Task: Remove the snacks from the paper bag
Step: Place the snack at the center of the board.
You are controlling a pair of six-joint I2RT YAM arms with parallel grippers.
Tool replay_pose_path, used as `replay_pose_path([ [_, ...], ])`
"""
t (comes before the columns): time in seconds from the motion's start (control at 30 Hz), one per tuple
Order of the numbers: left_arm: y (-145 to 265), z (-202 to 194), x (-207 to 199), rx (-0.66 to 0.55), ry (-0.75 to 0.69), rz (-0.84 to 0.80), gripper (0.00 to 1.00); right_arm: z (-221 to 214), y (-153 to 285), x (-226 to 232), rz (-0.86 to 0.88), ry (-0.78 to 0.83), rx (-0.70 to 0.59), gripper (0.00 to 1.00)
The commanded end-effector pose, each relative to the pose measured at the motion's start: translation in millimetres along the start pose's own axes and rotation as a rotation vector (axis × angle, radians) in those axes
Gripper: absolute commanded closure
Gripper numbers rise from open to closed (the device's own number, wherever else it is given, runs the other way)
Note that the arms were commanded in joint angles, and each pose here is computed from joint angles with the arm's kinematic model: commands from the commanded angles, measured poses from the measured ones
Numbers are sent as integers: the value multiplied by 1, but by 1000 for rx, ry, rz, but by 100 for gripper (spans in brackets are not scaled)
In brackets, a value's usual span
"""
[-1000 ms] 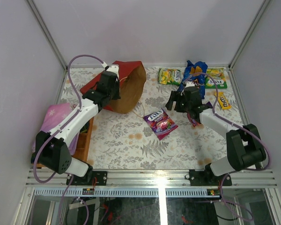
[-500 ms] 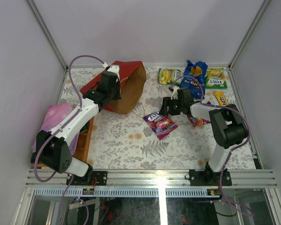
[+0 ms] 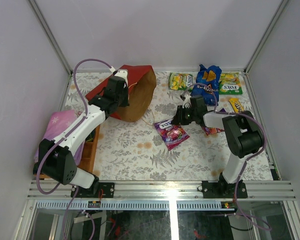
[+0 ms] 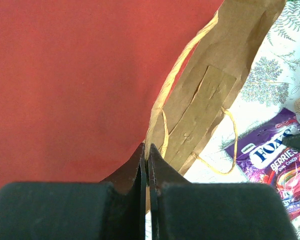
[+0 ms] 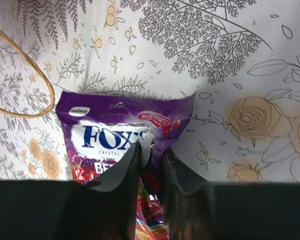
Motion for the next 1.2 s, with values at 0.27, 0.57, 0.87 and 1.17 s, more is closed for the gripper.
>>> replay_pose_path([
  [0.27,5,8,-2,-22,13,-12,100,25,39,-11,-121,-83,-144,100],
  [0.57,5,8,-2,-22,15,-13,100,49,74,-31,-245,-169,-325,100],
  [0.87,5,8,-1,-20,14,-9,100,38,64,-47,-264,-264,-309,91],
  [1.17,0,5,-2,-4,13,-15,100,63,92,-47,-396,-164,-348,19],
])
Point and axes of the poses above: each gripper's point midway between its finger pads, its own y axis back along the fingers, its own x axis along the line the jaws close on, z = x × y, the point moved 7 cm from there along y, back along the fingers, and after that the axes turned 10 degrees about y, right-handed, at the moved point
